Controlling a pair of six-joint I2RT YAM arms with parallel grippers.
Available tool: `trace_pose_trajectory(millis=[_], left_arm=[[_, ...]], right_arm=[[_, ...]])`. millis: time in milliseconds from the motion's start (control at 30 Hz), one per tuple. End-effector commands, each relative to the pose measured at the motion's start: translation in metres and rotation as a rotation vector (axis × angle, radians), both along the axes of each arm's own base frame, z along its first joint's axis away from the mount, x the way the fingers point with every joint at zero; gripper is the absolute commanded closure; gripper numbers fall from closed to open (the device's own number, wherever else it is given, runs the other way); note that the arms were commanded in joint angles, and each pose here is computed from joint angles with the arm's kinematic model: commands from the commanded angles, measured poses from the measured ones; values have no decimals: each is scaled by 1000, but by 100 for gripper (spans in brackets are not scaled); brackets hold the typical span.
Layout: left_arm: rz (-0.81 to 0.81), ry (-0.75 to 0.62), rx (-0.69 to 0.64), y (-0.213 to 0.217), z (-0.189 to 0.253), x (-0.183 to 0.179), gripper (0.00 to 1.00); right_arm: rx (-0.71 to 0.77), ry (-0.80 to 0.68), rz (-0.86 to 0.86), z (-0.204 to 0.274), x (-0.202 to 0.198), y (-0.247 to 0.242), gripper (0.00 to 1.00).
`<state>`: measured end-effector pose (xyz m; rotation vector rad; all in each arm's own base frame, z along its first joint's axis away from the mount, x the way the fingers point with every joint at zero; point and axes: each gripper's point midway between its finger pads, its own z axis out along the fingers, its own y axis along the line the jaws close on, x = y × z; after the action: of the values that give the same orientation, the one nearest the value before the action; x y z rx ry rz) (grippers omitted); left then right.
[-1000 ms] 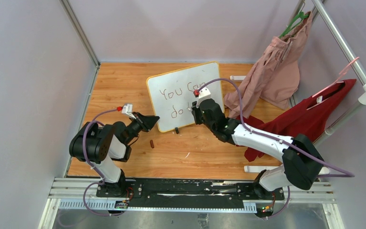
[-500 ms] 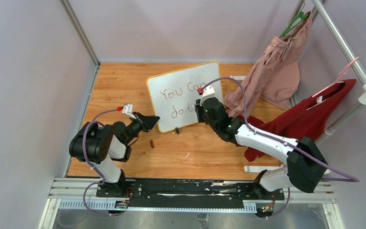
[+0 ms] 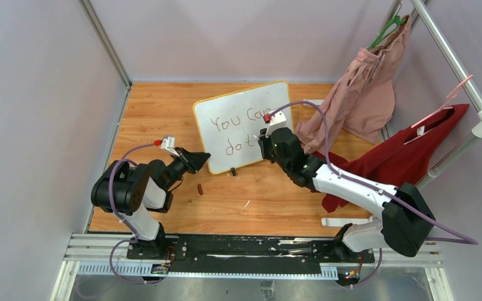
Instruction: Write a sentence on the whiteboard
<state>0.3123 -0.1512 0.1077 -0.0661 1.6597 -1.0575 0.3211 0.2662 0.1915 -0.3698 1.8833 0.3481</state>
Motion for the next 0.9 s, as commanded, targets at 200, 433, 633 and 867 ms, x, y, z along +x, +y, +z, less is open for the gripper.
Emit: trace_pose_trajectory(millis=[200,433,633,867], left_arm=[[7,-64,2,0,13,3,100],[6,-63,4,0,12,3,100],[5,-65,2,0,13,2,100],[7,-67,2,0,14,2,100]], right_arm=[[38,-52,-32,22,23,3,100],[32,-34,-34,15,27,3,100],[12,-1,-35,2,25,1,100],[3,29,-28,-11,16,-3,100]])
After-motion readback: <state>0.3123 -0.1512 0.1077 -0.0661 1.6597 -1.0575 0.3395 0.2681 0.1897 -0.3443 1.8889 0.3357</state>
